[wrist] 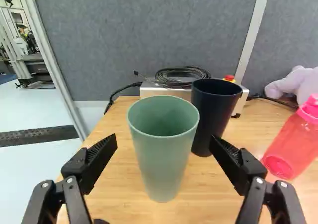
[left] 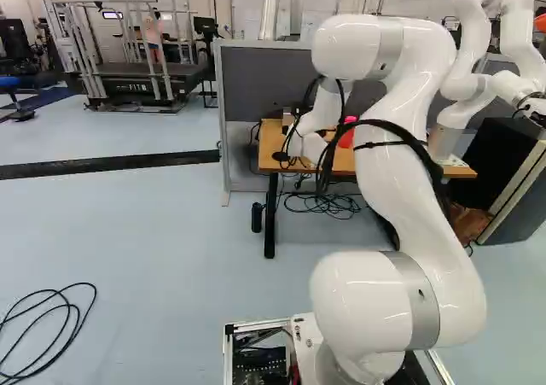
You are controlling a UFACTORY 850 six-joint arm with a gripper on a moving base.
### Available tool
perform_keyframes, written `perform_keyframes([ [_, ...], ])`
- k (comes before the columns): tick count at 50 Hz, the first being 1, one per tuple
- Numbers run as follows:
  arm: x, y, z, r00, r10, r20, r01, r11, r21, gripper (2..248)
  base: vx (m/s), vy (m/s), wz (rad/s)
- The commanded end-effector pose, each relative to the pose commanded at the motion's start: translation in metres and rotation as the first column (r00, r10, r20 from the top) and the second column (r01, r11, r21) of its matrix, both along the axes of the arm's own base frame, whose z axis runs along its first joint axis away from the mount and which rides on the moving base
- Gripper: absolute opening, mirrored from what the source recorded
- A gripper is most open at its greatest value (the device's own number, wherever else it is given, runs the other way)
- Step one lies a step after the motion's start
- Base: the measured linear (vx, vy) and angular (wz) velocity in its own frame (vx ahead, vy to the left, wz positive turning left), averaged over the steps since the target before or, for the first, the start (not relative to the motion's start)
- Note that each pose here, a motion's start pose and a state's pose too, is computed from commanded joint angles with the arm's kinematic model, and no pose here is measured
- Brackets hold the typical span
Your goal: Place the green cup on the table
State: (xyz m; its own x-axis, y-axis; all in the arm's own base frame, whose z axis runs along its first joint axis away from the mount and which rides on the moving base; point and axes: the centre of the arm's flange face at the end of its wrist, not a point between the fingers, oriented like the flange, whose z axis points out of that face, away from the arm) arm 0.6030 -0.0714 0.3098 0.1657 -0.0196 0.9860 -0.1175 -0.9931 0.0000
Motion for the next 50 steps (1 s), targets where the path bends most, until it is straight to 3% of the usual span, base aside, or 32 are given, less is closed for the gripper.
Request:
perform_keyframes([
  [22,-0.046,0.009,0.031,1.0,0.006,0.002,-0.006,1.0,0.0,247,0.0,0.0,0.0],
  [50,-0.103,0.025,0.04,0.999,0.026,-0.031,-0.026,1.0,0.004,247,0.0,0.0,0.0],
])
